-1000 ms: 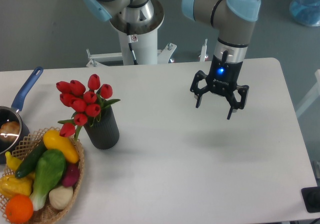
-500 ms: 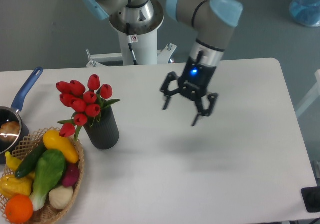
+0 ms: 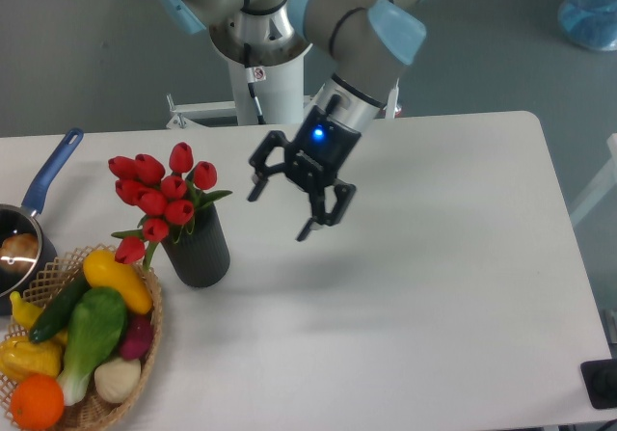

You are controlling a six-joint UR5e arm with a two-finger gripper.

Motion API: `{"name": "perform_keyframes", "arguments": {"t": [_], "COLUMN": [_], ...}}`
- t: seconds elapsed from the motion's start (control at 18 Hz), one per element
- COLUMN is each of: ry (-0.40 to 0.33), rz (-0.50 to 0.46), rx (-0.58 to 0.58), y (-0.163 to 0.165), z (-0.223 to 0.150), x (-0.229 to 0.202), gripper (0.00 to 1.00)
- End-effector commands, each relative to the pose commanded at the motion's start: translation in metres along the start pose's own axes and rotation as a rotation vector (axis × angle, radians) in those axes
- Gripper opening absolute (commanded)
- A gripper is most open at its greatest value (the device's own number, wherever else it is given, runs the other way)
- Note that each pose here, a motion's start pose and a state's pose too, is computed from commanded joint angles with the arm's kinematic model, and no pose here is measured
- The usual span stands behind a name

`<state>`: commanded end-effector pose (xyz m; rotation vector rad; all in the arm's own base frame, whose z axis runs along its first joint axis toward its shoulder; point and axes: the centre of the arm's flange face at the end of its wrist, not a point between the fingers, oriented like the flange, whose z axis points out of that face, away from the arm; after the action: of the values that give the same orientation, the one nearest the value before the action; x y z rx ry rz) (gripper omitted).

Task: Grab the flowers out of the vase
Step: 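Move the open gripper toward the red tulip stems above the black vase, then close the gripper around the tulip stems just below the blooms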

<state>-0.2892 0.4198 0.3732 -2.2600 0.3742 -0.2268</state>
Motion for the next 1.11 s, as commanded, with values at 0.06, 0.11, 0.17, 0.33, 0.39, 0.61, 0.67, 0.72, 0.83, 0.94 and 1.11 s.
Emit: {"name": "perform_keyframes", "arguments": {"t": [0.06, 0.11, 0.17, 0.33, 0.39, 0.61, 0.67, 0.72, 0.83, 0.94, 1.11], "ry": [0.008, 0.02, 0.036, 0.089, 0.095, 0.145, 0.156, 0.165, 0.184, 0.215, 0.232], "rz": [-0.007, -0.013, -0.016, 0.011, 0.013, 0.022, 0.03, 0.032, 0.022, 0.044, 0.04], "rx": [-0.004, -0.008, -0.011, -0.021, -0.02, -0.009, -0.007, -0.002, 0.014, 0.016, 0.046], "y": [-0.005, -0.007, -0.007, -0.012, -0.012, -0.016, -0.018, -0.02, -0.018, -0.016, -0.012], "z": [-0.006, -0.01, -0.011, 0.008, 0.01, 0.032, 0.037, 0.041, 0.047, 0.061, 0.065], "x": [0.009, 0.016, 0.02, 0.031, 0.031, 0.039, 0.041, 0.041, 0.041, 0.043, 0.044], "gripper": [1.0, 1.0, 1.0, 1.0, 1.0, 1.0, 1.0, 1.0, 1.0, 1.0, 0.8]}}
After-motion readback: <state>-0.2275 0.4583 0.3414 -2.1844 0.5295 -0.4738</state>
